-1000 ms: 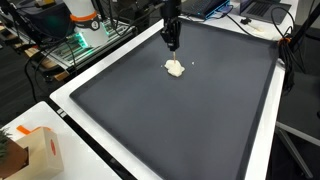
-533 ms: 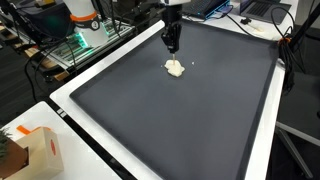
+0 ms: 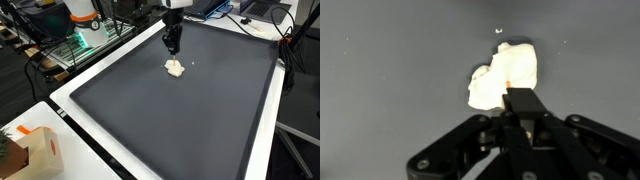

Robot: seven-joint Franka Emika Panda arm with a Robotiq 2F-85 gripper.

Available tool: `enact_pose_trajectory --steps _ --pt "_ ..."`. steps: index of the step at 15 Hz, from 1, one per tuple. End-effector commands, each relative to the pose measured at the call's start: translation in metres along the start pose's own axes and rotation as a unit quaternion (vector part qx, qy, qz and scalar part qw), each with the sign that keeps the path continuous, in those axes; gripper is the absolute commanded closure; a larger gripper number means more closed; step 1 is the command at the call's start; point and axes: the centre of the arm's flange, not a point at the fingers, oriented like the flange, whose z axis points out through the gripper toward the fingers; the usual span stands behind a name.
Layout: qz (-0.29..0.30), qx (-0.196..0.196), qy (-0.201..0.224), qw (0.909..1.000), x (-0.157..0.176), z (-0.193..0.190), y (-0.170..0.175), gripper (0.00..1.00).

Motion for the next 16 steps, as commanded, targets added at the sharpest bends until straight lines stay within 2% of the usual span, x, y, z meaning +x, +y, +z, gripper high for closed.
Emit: enact_pose_trajectory --steps 1,10,16 --pt "-0.002 0.0 -0.024 0.9997 0.008 0.014 0.003 0.97" --pt "0.002 0.007 -0.047 0.9989 0.014 0.026 0.006 0.97" --pt "0.0 0.009 -0.041 0.9991 0.014 0.013 0.008 0.97"
